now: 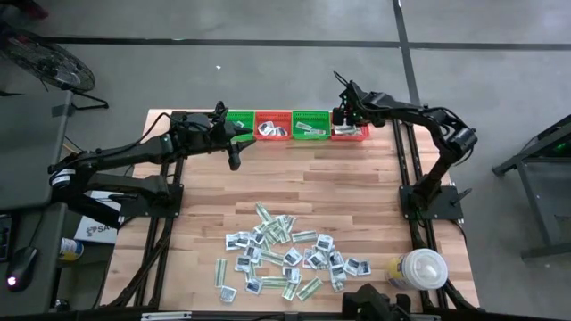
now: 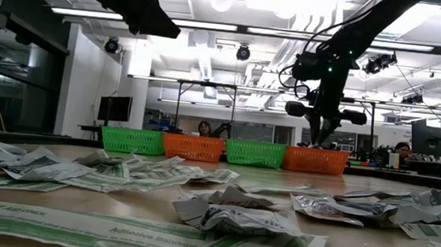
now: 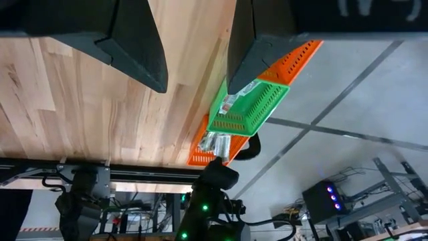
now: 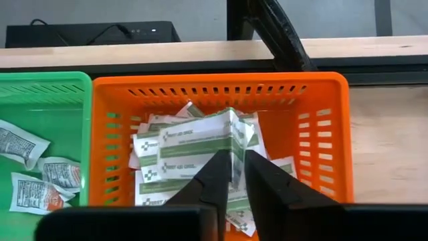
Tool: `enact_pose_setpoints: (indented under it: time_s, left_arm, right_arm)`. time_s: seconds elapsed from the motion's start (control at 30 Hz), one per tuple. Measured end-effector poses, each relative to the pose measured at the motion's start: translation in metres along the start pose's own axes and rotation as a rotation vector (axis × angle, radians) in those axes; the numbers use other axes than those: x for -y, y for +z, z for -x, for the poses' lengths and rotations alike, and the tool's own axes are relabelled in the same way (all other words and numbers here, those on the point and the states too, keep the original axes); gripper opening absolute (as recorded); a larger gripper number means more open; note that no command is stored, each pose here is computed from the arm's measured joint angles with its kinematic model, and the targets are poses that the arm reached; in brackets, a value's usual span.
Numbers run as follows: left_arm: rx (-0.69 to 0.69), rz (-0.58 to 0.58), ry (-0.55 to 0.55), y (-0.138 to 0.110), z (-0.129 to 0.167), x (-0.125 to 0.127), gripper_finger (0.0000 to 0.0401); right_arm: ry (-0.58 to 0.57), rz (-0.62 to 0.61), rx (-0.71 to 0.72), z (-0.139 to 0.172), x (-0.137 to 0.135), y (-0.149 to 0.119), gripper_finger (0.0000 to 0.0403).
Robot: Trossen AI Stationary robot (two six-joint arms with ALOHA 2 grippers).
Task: Pick & Place First Aid Supplies
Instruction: Put the green bandage pack in the right orange bin
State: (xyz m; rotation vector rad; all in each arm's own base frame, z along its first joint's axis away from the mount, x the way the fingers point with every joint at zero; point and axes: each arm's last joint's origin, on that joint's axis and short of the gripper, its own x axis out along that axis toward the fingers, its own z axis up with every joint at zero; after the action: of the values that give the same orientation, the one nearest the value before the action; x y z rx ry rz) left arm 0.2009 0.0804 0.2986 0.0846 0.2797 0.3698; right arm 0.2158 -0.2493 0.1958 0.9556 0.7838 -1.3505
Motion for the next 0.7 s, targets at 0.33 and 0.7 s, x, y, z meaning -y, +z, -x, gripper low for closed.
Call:
enact_pose_setpoints:
  time_s: [0.33, 0.7]
  left_arm:
    - [0.0, 0.007, 0.0, -0.0001, 0.0, 0.0, 0.0152]
    - [-0.009, 0.01, -0.002, -0.001, 0.0, 0.0001, 0.0152]
  right_arm:
    - [0.003, 0.039, -0.046, 0.0002, 0.0015, -0.003, 0.0095]
    - [-0.011, 0.134, -0.089, 0.0075, 0.0062, -0.0064, 0.0153]
